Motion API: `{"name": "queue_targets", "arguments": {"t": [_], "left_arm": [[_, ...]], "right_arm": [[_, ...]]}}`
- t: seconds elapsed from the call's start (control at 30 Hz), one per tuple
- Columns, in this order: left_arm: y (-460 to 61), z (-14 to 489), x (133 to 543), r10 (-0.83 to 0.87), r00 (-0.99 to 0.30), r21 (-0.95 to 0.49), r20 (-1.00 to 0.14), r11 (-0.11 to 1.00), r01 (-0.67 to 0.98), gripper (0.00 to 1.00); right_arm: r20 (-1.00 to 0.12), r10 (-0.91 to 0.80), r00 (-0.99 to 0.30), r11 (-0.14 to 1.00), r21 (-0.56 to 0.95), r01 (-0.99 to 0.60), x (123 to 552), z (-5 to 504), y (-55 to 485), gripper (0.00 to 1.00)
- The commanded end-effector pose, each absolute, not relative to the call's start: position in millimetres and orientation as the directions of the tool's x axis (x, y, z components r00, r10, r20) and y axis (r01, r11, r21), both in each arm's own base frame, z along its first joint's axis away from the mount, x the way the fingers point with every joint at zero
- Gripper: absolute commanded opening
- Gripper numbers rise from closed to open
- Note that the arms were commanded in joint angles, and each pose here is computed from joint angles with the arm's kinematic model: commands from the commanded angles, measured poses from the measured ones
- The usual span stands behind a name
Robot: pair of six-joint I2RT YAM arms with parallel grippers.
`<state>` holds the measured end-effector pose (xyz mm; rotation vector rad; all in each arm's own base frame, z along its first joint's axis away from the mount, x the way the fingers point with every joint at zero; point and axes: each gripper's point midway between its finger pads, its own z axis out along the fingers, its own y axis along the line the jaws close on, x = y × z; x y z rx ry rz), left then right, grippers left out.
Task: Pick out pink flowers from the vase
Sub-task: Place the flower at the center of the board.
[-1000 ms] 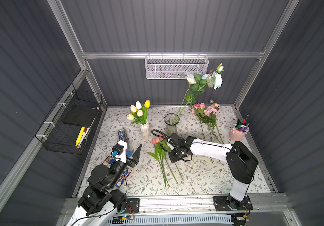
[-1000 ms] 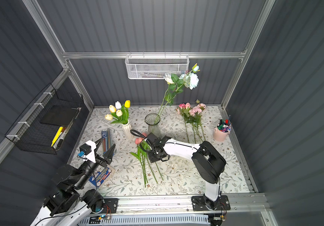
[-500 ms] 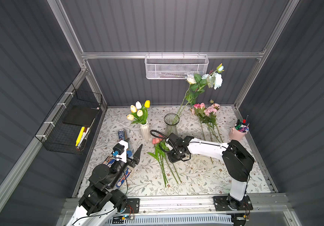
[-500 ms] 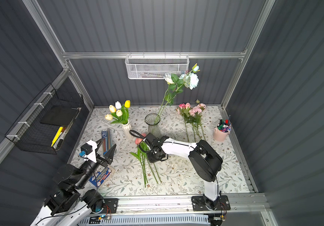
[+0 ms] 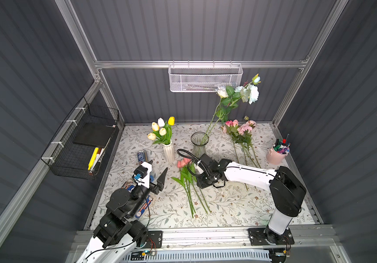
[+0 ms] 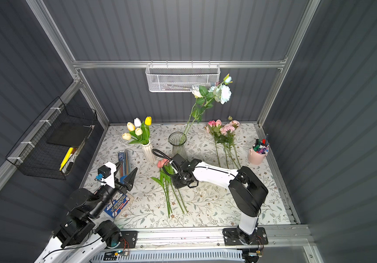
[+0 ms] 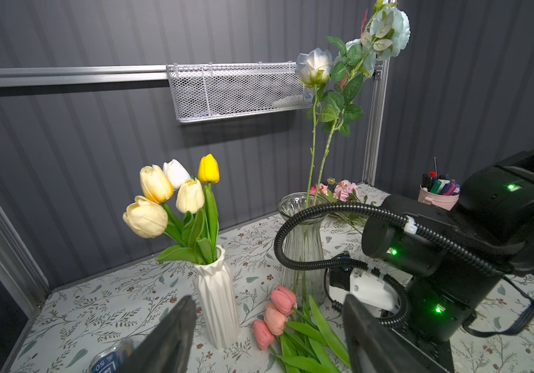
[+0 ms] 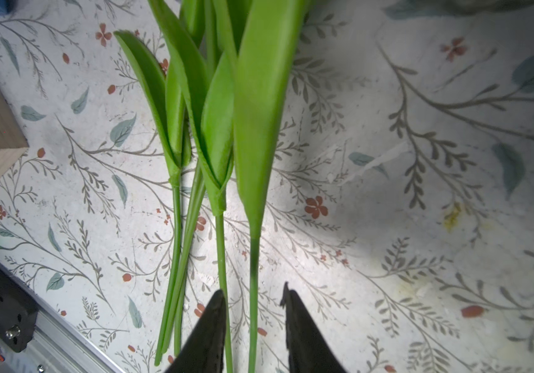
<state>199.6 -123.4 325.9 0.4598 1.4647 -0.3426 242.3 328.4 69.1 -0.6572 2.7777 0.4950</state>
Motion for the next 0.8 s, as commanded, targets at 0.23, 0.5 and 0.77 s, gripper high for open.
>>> {"name": "queue_targets", "arguments": {"t": [0.23, 0.5, 0.77], "left_arm": [[-128.6, 325.4, 197.4, 0.050, 0.093, 0.091, -0.994, 0.851, 0.516, 0.73], [-130.4, 324.4, 196.9, 0.048, 0.080, 0.084, -0.996, 0.846, 0.527, 0.73], [-130.5, 312.6, 205.8, 0.061, 0.005, 0.055, -0.998, 0.861, 0.505, 0.74]], "right_arm": [[-0.481, -0.351, -0.803, 0.800, 0.292, -0.525, 246.2, 125.4, 326.1, 0.37], [-0.688, -0.278, -0.670, 0.745, 0.286, -0.603, 243.5, 188.3, 316.4, 0.38], [-0.851, -0.192, -0.488, 0.738, 0.203, -0.643, 239.7, 238.1, 285.6, 0.39]]}}
